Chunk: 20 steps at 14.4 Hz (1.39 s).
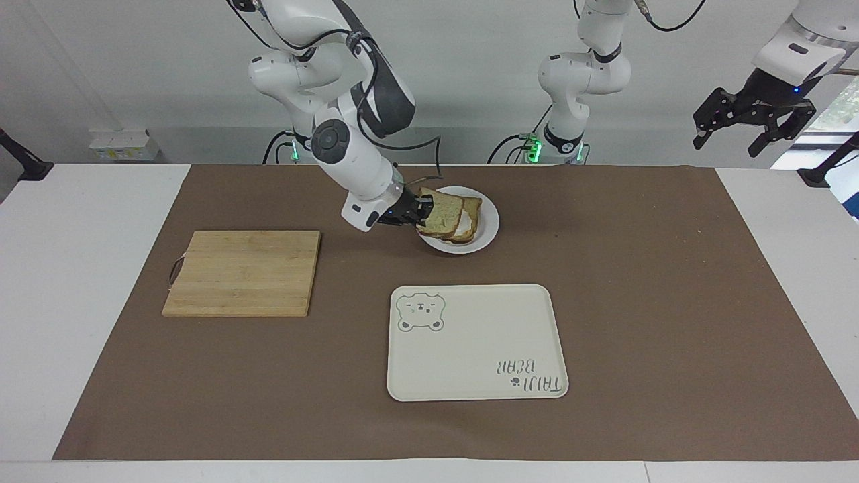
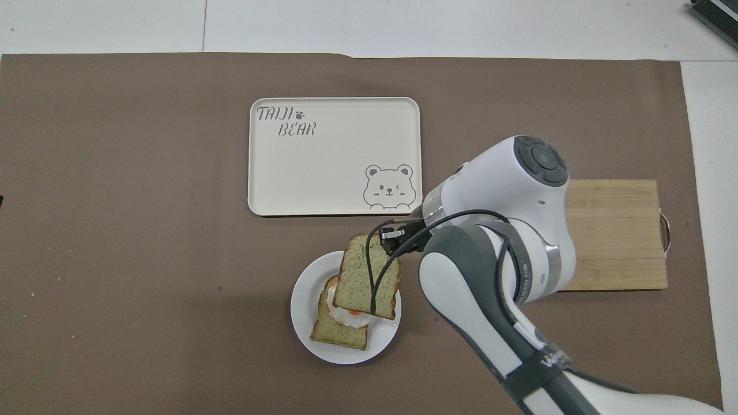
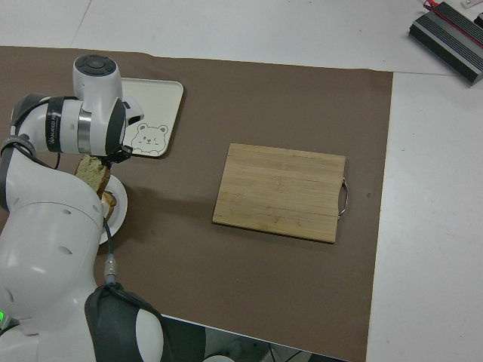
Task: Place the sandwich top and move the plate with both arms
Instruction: 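Carry the bread slice with the right gripper onto the egg toast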
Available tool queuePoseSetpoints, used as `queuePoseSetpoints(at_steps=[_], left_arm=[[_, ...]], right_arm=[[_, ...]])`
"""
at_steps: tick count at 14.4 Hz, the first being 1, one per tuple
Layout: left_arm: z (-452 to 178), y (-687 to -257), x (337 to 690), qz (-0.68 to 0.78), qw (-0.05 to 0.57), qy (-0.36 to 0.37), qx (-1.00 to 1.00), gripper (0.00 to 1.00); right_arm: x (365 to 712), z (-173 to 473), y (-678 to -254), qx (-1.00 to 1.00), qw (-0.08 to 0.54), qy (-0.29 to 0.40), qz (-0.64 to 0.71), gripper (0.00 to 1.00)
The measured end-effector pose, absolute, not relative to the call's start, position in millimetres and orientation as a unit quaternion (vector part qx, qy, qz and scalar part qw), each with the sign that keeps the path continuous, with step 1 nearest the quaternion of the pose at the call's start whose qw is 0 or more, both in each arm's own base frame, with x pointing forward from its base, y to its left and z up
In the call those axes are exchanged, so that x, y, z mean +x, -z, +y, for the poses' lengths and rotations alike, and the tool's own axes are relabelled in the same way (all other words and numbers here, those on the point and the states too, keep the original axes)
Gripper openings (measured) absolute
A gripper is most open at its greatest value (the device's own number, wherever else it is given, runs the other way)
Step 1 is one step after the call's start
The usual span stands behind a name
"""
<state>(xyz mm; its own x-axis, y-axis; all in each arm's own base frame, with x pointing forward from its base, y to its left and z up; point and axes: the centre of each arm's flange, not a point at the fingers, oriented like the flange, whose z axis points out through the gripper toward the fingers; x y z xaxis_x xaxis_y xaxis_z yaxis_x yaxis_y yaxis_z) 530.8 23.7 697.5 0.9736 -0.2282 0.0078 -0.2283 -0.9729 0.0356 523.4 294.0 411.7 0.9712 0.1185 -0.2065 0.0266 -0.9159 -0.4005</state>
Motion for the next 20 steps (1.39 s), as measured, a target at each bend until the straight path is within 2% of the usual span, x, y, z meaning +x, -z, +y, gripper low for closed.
queuePoseSetpoints(at_steps=[8,16,20], left_arm=[[24,-697,531,-0.115,0.018,-0.002,0.993,1.00],[24,-697,531,-0.115,0.018,-0.002,0.993,1.00],[24,-697,531,-0.115,0.018,-0.002,0.993,1.00]], right_arm=[[495,353,-370,-0.972,0.191,-0.113,-0.073,0.10],[491,351,-333,-0.971,0.176,-0.105,-0.119,0.10],[490,356,-331,-0.972,0.171,-0.088,-0.131,0.10]])
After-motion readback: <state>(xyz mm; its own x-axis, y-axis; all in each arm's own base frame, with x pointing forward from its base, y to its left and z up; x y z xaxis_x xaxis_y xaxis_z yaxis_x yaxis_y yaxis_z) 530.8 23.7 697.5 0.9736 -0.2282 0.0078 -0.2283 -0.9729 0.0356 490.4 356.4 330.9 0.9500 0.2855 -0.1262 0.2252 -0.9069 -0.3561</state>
